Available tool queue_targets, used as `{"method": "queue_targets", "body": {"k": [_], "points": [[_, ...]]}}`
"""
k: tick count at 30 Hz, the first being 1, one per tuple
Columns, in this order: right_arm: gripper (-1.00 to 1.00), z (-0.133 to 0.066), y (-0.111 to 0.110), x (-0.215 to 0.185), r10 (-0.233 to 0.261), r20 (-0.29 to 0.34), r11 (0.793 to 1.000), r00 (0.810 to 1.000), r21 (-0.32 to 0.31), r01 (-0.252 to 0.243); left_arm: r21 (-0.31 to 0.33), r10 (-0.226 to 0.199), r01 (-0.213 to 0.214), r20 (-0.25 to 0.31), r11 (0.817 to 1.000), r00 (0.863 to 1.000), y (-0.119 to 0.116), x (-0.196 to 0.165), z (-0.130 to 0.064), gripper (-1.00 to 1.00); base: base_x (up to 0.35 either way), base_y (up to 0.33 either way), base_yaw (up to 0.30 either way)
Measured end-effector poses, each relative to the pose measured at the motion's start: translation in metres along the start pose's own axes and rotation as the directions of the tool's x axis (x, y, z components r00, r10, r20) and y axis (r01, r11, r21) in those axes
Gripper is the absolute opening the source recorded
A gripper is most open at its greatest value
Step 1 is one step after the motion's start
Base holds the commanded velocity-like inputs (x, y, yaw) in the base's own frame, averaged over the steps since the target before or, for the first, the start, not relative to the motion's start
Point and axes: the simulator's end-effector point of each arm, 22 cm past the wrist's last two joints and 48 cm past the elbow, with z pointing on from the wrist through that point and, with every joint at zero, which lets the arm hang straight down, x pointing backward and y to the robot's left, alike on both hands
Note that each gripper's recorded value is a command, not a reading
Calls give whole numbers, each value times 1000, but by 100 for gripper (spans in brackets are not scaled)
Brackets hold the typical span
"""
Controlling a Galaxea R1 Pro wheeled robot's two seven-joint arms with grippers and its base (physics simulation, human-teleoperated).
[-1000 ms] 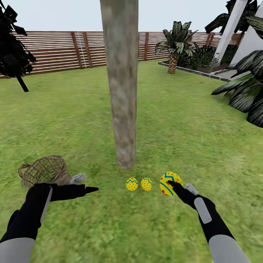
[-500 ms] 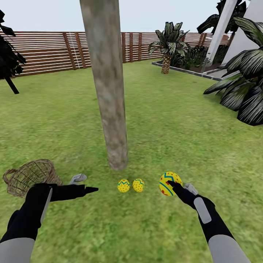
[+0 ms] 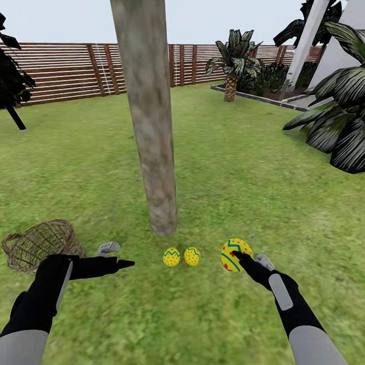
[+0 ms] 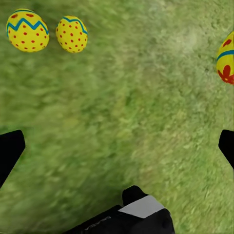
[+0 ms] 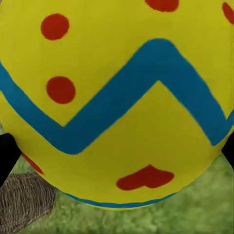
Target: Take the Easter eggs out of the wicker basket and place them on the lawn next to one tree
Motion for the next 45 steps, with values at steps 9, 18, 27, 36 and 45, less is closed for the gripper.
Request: {"method": "queue_targets", "body": {"k": [9, 18, 27, 36, 45], "points": [[-100, 13, -40, 21, -152, -41, 957, 988, 244, 158, -291, -21, 21, 3, 956, 1000, 60, 9, 18, 100, 0, 0, 56], [-100, 21, -67, 42, -180, -88, 927, 980, 319, 199, -277, -23, 22, -2, 961, 1000, 55, 18, 40, 100, 0, 0, 0], [-100, 28, -89, 55, -222, -128, 877, 967, 406, 255, -271, -24, 23, -3, 962, 1000, 60, 24, 54, 100, 0, 0, 0], [-100, 40, -95, 53, -227, -87, 883, 970, 401, 243, -280, -23, 21, -4, 960, 1000, 68, 30, 66, 100, 0, 0, 0], [-100, 49, -103, 56, -230, -82, 882, 970, 404, 243, -393, -31, 31, 5, 919, 1000, 100, 35, 67, 100, 0, 0, 0]]}}
